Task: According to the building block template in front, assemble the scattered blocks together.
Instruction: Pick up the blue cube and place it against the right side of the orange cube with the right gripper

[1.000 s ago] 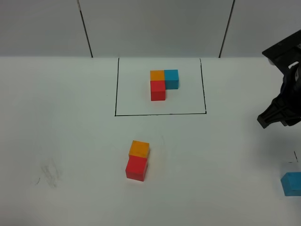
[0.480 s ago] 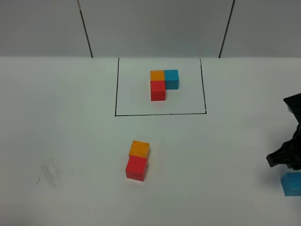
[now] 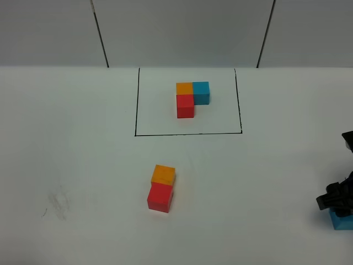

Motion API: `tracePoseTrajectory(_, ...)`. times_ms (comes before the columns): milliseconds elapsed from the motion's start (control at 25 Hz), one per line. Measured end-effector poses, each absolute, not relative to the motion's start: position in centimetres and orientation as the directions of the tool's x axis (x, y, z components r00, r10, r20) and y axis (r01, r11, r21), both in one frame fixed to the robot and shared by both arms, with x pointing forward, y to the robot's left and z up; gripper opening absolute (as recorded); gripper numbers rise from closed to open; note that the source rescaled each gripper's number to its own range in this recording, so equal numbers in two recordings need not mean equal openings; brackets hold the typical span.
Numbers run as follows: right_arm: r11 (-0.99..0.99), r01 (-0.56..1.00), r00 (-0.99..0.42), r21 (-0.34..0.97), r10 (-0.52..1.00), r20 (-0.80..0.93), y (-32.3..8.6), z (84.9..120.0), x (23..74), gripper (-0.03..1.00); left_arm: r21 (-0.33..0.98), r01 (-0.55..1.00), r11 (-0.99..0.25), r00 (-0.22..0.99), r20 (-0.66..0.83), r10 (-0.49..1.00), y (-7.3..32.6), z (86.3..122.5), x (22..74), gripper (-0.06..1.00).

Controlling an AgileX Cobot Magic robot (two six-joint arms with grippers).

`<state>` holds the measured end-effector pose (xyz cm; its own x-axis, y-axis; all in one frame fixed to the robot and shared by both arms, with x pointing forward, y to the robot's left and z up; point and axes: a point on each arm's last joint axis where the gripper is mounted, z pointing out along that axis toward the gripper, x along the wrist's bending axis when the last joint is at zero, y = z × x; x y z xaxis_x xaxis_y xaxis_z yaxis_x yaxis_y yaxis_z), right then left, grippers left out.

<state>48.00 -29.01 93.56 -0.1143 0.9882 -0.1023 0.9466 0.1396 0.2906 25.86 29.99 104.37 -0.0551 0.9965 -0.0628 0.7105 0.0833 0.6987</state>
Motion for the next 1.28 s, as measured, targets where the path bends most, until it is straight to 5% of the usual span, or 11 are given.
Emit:
tracePoseTrajectory(160,0.135,0.943,-0.111,0.303,0.989,-0.096,-29.0,93.4,48.0,0.99,0.699,0.71,0.084,-0.056,-0.063,0.996,30.0,104.4,25.9,0.0)
tracePoseTrajectory(840,0.09,0.971,-0.073,0.222,0.994,-0.085,-30.0,90.7,48.2,0.93,0.699,0.71,0.084,-0.056,-0.063,0.996,30.0,104.4,25.9,0.0)
tracePoseTrajectory(1280,0.09,0.973,-0.074,0.215,0.994,-0.081,-30.0,90.1,48.4,0.6,0.699,0.71,0.084,-0.056,-0.064,0.996,30.0,104.4,25.9,0.01)
